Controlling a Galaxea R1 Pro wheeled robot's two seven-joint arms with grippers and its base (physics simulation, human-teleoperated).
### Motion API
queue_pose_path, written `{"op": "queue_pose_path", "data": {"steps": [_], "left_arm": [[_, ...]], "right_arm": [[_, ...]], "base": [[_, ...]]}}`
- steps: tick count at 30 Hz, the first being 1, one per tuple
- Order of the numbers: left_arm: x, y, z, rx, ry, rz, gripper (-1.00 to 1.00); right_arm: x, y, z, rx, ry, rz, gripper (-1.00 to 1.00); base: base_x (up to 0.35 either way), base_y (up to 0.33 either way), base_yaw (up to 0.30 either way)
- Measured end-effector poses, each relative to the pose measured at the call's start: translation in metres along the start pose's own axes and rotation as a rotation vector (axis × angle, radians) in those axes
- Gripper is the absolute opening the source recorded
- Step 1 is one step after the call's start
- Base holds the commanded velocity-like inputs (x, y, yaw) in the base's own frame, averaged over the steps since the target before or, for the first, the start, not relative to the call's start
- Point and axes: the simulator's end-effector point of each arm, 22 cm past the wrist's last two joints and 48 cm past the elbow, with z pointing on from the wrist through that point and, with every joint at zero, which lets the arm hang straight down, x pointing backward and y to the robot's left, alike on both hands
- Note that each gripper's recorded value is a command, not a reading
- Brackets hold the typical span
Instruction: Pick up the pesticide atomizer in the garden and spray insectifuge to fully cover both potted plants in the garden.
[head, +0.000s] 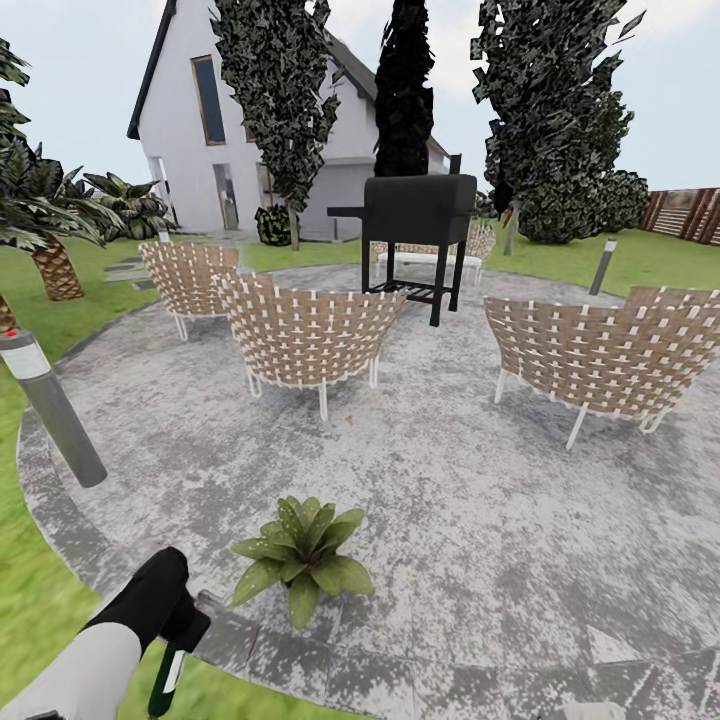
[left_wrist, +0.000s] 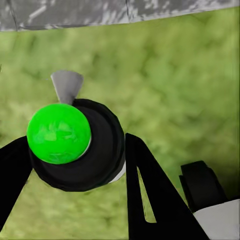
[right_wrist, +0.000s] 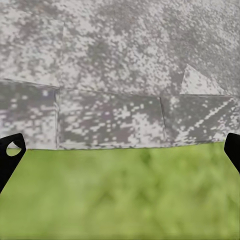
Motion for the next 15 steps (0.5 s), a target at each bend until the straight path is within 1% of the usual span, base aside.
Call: {"op": "queue_pose_path", "data": {"steps": [2, 5, 10, 15], "left_arm": [[-0.002, 0.007, 0.003, -0.033, -0.018, 0.008, -1.0], [-0.003, 0.007, 0.005, -0.041, -0.026, 0.005, -1.0], [-0.01, -0.004, 0.006, 0.016, -0.06, -0.041, -1.0], [-0.011, -0.009, 0.007, 0.036, -0.062, -0.046, -1.0]], "right_arm": [[0.0, 0.0, 0.0, 0.001, 0.0, 0.002, 1.0], [0.0, 0.001, 0.0, 0.001, 0.001, 0.006, 1.0], [0.001, 0.002, 0.0, 0.0, 0.002, 0.006, 1.0], [0.002, 0.003, 0.0, 0.0, 0.006, 0.005, 1.0]], "base": [[0.0, 0.0, 0.0], [0.0, 0.0, 0.086], [0.0, 0.0, 0.234], [0.0, 0.0, 0.252]]}}
